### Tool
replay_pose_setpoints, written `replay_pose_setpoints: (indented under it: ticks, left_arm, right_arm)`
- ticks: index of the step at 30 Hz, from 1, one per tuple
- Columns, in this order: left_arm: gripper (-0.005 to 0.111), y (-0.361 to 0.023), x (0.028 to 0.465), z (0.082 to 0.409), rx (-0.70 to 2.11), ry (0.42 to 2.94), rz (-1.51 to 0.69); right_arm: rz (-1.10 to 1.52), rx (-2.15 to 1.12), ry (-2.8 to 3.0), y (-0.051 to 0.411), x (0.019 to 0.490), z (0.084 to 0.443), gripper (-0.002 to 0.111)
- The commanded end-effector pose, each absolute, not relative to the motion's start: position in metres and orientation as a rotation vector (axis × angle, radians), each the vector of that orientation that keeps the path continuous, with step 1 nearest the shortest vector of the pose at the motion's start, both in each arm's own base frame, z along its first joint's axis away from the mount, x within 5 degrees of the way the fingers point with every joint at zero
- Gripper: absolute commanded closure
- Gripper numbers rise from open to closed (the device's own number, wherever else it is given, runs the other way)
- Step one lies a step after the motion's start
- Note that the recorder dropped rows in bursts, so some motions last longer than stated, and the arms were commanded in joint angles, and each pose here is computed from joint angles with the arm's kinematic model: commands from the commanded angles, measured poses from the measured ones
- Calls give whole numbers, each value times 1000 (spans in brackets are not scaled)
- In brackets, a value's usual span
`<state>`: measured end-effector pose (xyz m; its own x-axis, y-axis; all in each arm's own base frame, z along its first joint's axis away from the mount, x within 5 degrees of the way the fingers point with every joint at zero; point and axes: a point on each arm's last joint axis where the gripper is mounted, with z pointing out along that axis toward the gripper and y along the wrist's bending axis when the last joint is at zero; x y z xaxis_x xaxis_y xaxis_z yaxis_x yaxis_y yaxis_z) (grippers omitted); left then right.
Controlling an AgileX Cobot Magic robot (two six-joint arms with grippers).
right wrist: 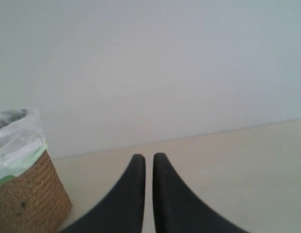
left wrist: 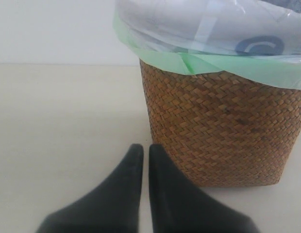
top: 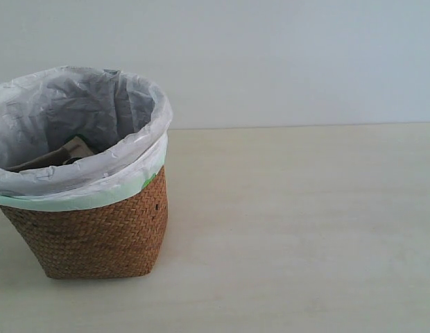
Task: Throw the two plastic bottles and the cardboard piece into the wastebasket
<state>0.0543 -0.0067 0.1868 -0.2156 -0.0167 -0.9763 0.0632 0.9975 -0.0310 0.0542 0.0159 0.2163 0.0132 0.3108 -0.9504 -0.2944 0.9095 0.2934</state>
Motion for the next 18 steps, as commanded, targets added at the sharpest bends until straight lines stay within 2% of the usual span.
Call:
replay_pose_setpoints:
  ticks: [1,6,15,18]
  left_arm:
    - [103,-6,54,186,32,1786,-70]
    - [103,-6,54,186,32,1786,-70]
    - [103,-6,54,186,32,1786,-70]
    - [103,-6,54,186,32,1786,-70]
  right_arm:
    - [353,-23,1580,12,55,205,106]
    - [245,-35,1717,7,55,193,106]
    - [273,23,1823,7,54,183,106]
    - [286,-73,1814,12,53,184,106]
